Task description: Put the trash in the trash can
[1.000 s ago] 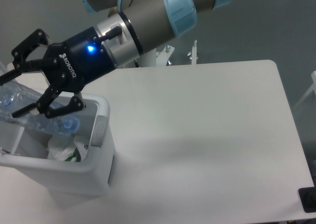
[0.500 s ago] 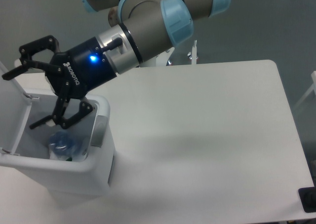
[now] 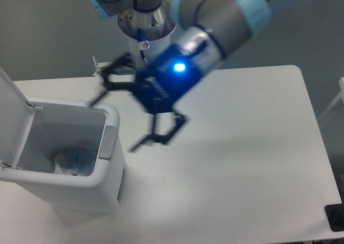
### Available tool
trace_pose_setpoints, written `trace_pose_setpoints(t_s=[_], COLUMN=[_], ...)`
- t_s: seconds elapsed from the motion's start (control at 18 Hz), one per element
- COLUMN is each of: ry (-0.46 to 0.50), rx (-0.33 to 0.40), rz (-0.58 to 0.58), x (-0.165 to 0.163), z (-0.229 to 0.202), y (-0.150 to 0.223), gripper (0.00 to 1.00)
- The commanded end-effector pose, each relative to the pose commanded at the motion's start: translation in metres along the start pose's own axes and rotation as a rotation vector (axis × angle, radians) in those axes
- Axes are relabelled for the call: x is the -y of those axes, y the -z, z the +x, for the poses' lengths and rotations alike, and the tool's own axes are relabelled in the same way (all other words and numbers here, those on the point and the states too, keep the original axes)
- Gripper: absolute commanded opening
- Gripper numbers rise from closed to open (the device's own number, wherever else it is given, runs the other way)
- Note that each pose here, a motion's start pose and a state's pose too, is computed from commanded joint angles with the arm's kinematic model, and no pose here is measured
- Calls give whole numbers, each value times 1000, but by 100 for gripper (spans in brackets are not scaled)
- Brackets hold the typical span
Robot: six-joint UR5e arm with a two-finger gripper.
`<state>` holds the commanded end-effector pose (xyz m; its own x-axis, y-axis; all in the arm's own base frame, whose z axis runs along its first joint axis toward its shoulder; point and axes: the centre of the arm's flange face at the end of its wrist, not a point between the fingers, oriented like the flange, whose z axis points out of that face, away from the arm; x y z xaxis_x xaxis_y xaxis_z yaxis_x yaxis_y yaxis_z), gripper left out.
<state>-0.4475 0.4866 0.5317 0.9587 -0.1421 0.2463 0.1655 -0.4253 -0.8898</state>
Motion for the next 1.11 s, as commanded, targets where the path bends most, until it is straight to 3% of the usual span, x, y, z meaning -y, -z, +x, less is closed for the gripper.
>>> trace_pose_setpoints(t_s=[0.28, 0.5, 0.83, 1.11], ry=[-118, -137, -257, -319], rx=[318, 444, 396, 342], rz=[-326, -534, -834, -983], x=[-35, -65, -116, -144], z=[-42, -61, -84, -99], y=[23, 32, 49, 69], gripper=[100, 100, 100, 100])
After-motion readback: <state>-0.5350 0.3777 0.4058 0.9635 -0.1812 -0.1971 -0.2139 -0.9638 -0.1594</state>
